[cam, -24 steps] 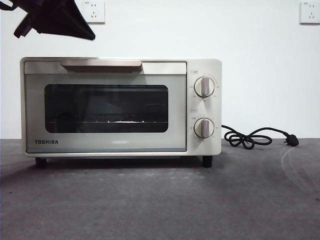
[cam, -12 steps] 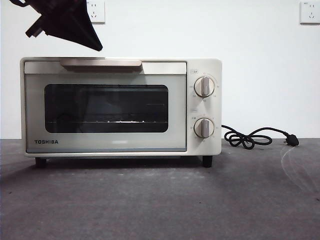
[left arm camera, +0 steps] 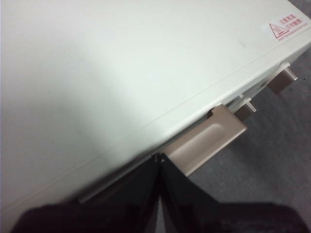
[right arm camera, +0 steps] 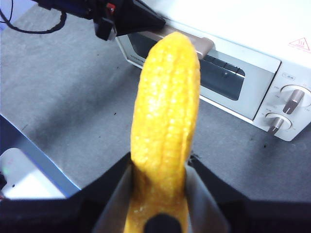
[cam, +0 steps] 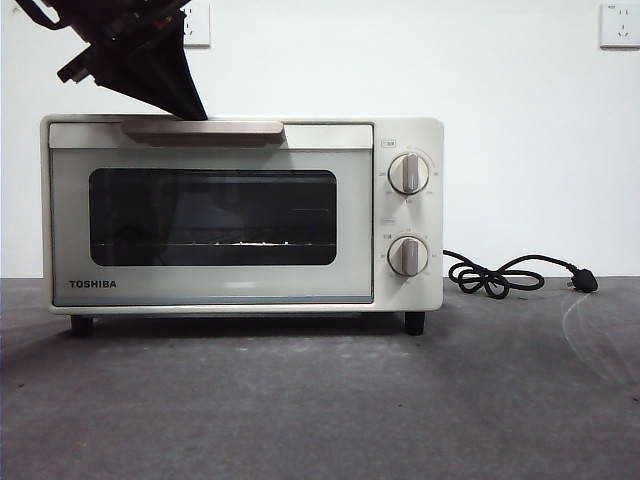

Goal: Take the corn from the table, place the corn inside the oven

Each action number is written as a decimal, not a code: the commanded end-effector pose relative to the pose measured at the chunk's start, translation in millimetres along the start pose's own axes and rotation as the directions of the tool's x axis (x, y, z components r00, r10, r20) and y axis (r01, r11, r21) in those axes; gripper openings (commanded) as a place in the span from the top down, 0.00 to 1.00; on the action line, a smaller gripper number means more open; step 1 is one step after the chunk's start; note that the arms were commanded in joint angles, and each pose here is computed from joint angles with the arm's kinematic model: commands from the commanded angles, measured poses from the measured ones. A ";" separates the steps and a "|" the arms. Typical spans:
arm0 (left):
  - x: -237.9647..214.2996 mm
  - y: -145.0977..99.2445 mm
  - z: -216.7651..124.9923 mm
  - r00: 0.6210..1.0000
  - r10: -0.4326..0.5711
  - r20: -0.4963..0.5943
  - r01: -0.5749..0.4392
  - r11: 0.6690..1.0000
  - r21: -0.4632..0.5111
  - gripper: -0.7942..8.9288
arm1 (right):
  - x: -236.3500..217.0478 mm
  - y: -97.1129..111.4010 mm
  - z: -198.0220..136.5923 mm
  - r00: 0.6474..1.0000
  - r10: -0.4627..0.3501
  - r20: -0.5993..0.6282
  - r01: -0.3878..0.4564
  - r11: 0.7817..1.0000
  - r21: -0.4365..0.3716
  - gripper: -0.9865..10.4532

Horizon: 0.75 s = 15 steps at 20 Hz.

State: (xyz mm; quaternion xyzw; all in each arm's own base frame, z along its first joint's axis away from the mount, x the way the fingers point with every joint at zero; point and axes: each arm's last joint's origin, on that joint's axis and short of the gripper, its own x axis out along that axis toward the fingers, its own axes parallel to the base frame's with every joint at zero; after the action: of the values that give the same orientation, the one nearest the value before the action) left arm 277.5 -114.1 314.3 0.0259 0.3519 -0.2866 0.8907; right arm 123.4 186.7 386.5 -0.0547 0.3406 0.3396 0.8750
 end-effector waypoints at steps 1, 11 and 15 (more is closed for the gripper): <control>10.4 0.4 -15.3 0.992 0.006 -0.124 -0.006 1.000 -0.001 0.92 | -1.5 0.0 0.5 1.000 0.002 0.008 -0.002 1.000 0.005 0.92; 9.9 -11.7 -30.0 0.961 -0.022 -0.277 0.028 1.000 0.015 0.92 | -1.6 -1.1 0.9 0.999 -0.038 0.020 0.038 0.999 0.005 0.92; 7.5 -22.8 -32.3 0.953 -0.043 -0.300 0.060 0.997 0.049 0.92 | -1.6 -1.2 0.9 0.999 -0.040 0.021 0.040 0.999 0.005 0.92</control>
State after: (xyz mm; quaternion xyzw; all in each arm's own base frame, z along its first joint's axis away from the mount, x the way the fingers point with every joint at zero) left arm 247.5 -127.8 307.4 0.0641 0.4453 -0.3264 0.8313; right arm 124.3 185.9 386.6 -0.0592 0.3341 0.3228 0.8835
